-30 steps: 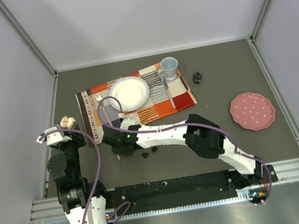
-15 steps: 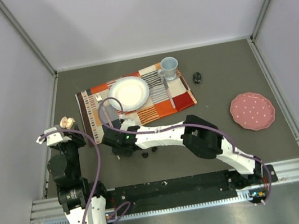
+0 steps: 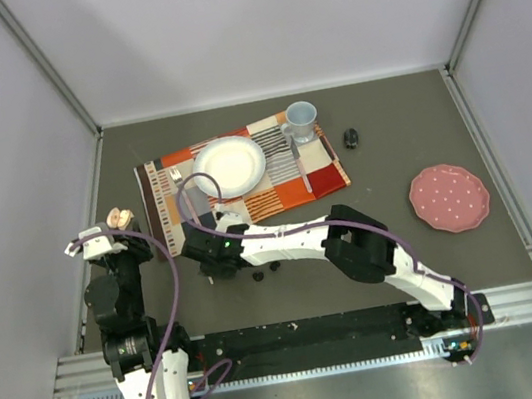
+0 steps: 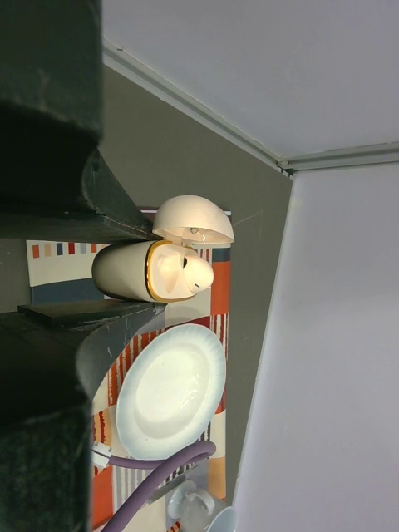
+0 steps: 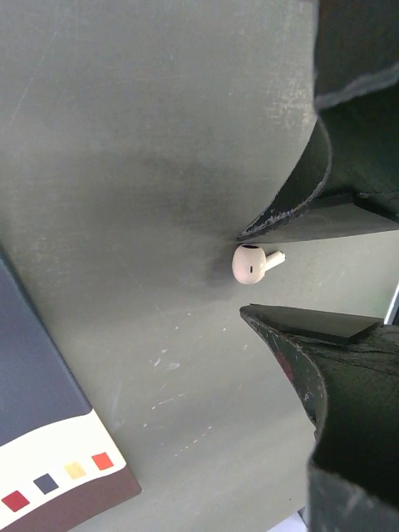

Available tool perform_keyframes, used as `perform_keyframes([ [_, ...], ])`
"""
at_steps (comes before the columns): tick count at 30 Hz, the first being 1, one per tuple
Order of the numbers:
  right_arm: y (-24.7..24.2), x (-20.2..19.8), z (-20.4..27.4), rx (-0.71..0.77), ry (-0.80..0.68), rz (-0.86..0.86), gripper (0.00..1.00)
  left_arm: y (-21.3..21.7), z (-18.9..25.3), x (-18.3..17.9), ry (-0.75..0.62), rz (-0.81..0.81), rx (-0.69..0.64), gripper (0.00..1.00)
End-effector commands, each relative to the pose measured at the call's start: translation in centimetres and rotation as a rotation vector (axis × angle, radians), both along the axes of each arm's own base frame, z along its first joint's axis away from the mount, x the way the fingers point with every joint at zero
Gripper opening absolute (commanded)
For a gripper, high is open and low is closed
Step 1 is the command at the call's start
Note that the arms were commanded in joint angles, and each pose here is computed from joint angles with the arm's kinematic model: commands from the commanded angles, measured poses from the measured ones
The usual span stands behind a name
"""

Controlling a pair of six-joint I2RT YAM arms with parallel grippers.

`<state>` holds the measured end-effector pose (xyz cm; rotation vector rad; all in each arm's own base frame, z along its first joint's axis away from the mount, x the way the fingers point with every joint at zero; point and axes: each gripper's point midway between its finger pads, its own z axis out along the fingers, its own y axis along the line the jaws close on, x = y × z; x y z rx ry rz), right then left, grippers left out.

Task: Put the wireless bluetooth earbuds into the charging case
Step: Pick up the left earbud from the center of the board.

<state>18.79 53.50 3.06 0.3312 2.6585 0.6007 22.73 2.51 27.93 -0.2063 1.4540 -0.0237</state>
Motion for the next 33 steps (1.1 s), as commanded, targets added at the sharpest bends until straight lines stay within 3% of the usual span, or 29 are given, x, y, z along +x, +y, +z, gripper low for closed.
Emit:
perform_keyframes([
  [1,-0.7,0.7,-1.4,-0.032,-0.003,-0.041,0.35,-0.2,2.8,-0.7,-0.081,-0.004,0.023,0.0],
  [23,-1.1,0.7,-2.9,-0.071,0.004,-0.004,0.27,-0.3,2.8,-0.7,-0.078,-0.007,0.024,0.0],
  [33,-1.4,0.7,-2.8,-0.082,-0.007,0.009,0.18,-0.2,2.7,-0.6,-0.074,-0.007,0.025,0.0],
])
